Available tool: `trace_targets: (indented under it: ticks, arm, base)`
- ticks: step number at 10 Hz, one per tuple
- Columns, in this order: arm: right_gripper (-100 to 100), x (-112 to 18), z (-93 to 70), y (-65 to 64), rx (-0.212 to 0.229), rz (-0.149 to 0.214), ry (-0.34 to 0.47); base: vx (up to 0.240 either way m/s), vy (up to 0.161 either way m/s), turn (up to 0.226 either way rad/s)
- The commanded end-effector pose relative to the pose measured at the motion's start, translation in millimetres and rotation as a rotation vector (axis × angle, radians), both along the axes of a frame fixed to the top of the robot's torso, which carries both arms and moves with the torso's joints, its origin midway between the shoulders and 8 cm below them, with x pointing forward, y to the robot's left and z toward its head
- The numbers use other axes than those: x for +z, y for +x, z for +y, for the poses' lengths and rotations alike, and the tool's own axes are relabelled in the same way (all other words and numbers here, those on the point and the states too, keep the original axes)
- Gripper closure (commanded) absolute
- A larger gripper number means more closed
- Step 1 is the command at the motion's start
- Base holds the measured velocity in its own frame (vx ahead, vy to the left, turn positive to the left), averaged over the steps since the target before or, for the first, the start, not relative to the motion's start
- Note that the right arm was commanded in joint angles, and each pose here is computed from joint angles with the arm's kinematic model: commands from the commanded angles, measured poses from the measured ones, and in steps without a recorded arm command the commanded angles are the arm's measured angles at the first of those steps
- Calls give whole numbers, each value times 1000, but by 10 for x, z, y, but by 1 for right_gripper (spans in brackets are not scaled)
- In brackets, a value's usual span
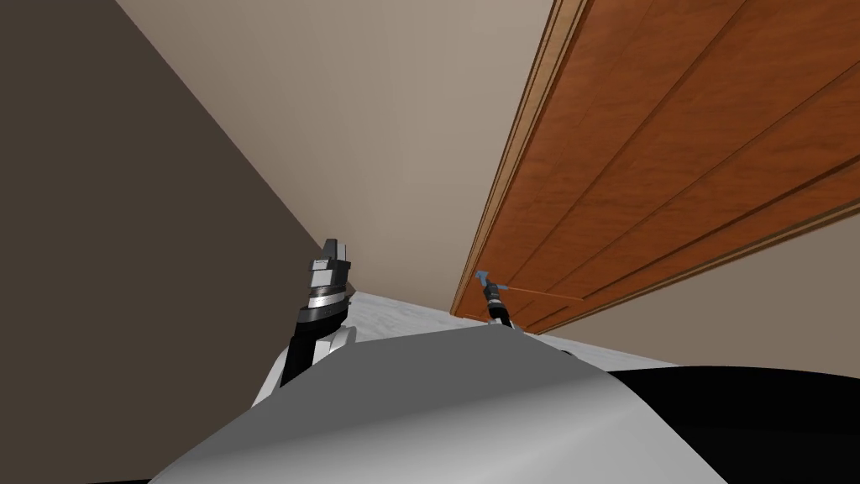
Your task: Pull the door open
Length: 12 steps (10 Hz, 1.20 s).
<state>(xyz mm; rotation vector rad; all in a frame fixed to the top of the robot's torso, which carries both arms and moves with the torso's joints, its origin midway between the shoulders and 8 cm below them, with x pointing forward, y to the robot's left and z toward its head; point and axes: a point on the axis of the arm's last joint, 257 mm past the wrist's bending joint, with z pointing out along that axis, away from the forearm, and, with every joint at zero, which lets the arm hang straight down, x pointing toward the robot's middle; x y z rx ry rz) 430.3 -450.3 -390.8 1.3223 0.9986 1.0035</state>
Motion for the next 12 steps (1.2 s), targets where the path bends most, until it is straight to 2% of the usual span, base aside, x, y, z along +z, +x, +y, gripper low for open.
trace_targets:
  ticks: [1,9,10,11,12]
  arm:
    - [100,-20,35,-13,15,3,3]
    - [100,-17,172,-67,121,5,4]
    - [100,-15,151,-61,112,6,2]
    - [100,-31,186,-108,137,9,3]
    - [100,-30,192,-118,143,8,3]
  base:
    - [-167,-14,85]
    - [-209,-38,94]
    - [-107,-20,26]
    - [-131,-47,73]
    - [-180,-55,104]
